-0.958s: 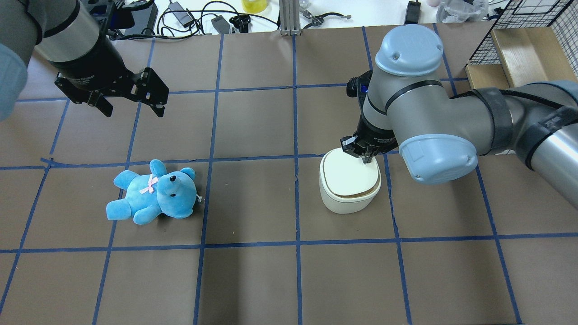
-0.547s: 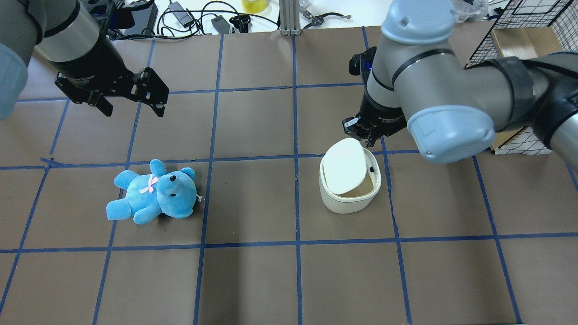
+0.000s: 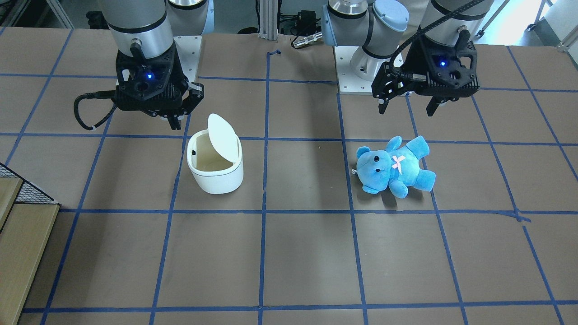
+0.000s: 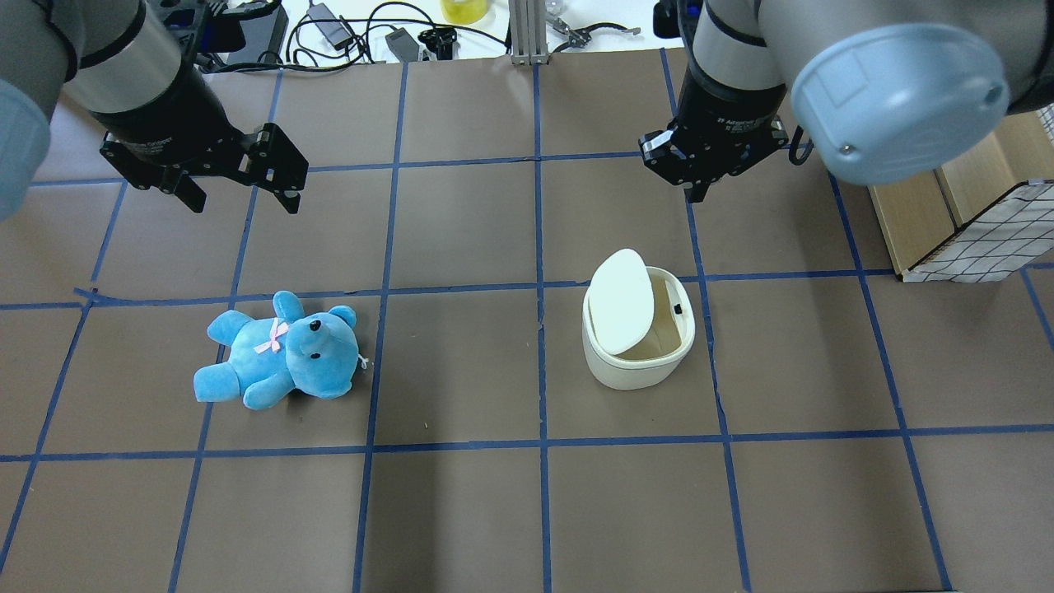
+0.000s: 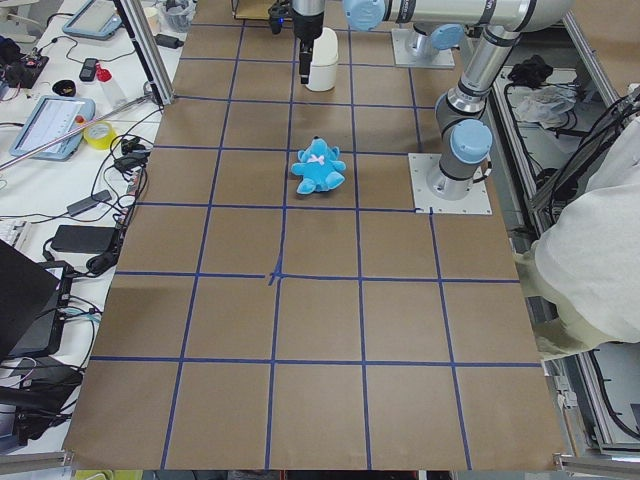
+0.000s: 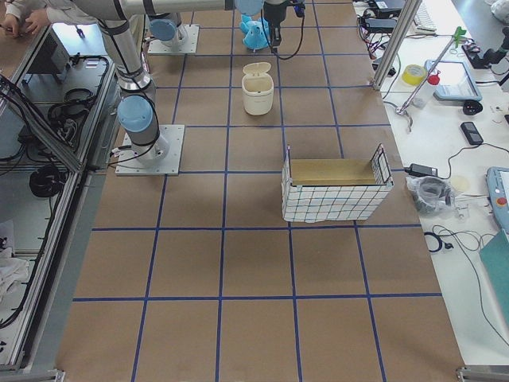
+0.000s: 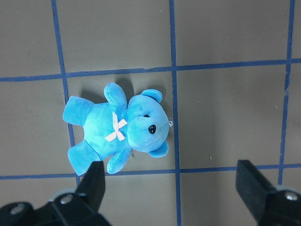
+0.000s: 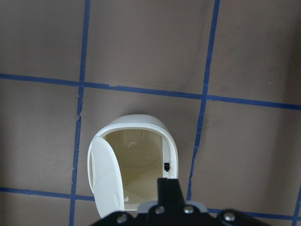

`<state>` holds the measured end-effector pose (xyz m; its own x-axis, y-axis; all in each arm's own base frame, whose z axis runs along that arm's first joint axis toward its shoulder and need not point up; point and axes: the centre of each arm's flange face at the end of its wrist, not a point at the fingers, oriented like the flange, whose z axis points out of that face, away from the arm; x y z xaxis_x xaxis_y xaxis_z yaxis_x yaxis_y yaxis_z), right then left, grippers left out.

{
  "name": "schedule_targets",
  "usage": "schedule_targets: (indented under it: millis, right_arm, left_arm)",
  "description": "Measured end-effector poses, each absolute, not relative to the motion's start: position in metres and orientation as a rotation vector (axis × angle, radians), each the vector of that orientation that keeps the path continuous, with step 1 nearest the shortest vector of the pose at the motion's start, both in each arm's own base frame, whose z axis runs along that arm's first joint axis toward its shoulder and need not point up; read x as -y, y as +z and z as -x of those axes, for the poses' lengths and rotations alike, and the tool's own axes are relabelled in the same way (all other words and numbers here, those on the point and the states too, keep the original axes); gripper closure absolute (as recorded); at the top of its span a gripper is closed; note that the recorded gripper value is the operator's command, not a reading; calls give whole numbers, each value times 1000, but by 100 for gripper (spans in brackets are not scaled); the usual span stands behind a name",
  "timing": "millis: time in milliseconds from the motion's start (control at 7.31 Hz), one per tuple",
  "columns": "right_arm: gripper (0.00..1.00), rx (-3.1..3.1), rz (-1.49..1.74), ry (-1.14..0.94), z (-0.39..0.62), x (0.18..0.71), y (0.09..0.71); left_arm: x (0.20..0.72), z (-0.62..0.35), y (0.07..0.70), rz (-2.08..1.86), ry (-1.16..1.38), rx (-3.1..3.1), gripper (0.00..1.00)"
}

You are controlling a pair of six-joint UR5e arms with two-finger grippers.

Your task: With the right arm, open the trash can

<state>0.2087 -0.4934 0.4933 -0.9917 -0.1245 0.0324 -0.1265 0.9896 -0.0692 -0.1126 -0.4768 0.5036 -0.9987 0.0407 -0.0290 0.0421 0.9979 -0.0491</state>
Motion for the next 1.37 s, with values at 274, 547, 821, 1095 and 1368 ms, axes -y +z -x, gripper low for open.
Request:
schedule_targets:
  millis: [274,547,821,1095,1368]
  right_arm:
    - [19,3094,-227,186,-200,502,516]
    - [19,3084,-272,223,-154,519,532]
    - [21,3085,-308,221,-115,528,539]
    - [21,3078,-404,205,-89,533,537]
    - [21,3094,-402,209,-78,535,538]
  left_arm:
    - [477,113,504,-64,-77,-3112,0]
    - [477,113,504,-65,-77,-3112,0]
    - [477,113,504,-66,-77,-3112,0]
    - [477,113,504,-66,-77,-3112,0]
    - [477,113,504,-65,-77,-3112,0]
